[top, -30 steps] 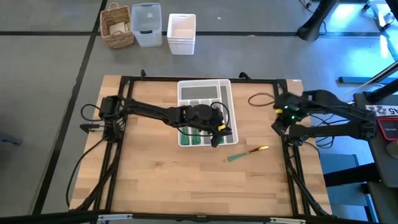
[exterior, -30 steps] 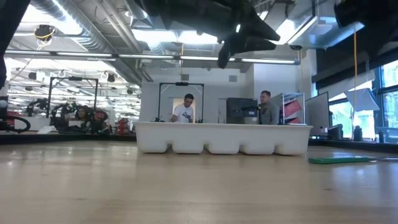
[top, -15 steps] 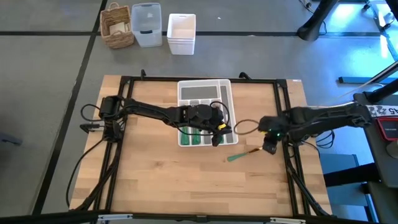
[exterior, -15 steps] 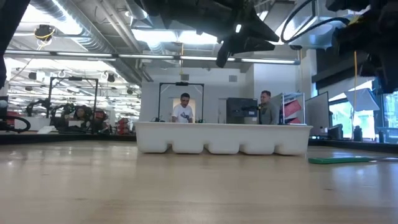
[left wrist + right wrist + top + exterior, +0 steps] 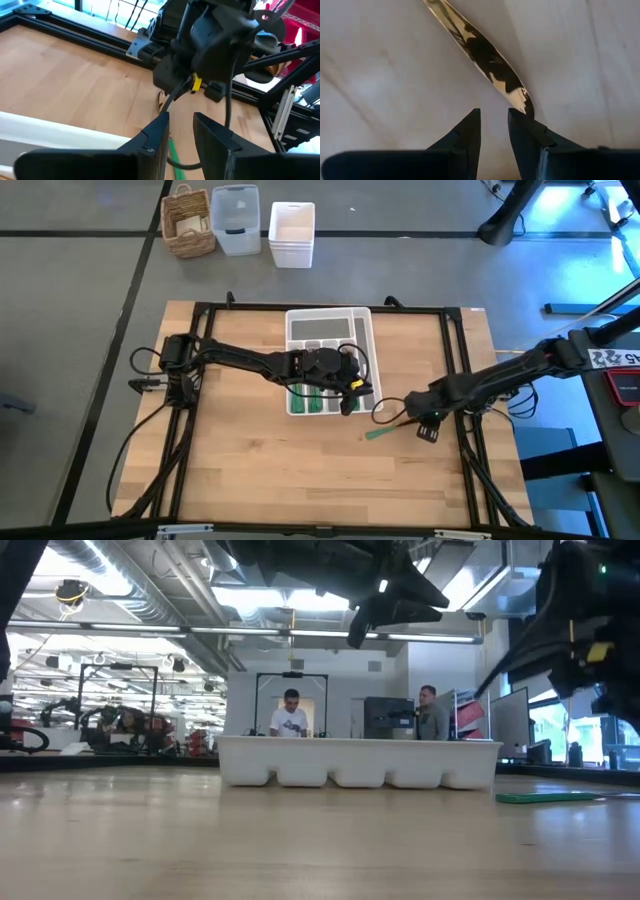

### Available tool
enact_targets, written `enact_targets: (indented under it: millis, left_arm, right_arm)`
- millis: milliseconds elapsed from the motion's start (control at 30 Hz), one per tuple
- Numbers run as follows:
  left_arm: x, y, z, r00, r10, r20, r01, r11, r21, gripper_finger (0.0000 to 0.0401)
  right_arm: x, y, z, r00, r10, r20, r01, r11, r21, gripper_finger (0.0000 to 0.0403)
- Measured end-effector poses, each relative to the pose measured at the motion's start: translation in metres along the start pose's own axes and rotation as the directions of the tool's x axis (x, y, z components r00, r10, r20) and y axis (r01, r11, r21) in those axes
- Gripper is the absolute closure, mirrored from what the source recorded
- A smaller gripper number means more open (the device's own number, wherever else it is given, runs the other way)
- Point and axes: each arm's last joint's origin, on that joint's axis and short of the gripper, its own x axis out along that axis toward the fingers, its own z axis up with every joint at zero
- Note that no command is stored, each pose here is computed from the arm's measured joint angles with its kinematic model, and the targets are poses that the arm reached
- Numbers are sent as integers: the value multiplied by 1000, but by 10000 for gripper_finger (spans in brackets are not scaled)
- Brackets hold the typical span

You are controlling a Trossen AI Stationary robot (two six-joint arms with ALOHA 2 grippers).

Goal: Sort silverware
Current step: Put the knife into the silverware organizer

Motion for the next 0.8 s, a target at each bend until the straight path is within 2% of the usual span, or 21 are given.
enact_targets:
  millis: [267, 633, 800]
  left_arm:
    - [0, 0, 0, 1000, 0, -1, 0, 1000, -1, 319]
    - [0, 0, 0, 1000, 0, -2, 0, 1000, -2, 319]
    - [0, 0, 0, 1000, 0, -4, 0, 1000, -3, 320]
  right_arm:
    - [16, 5, 12, 999, -2, 35, 2, 1000, -2, 301]
    - [26, 25, 38, 969, 176, 175, -168, 984, -59, 301]
    - [28, 28, 43, 957, 205, 205, -181, 975, -130, 301]
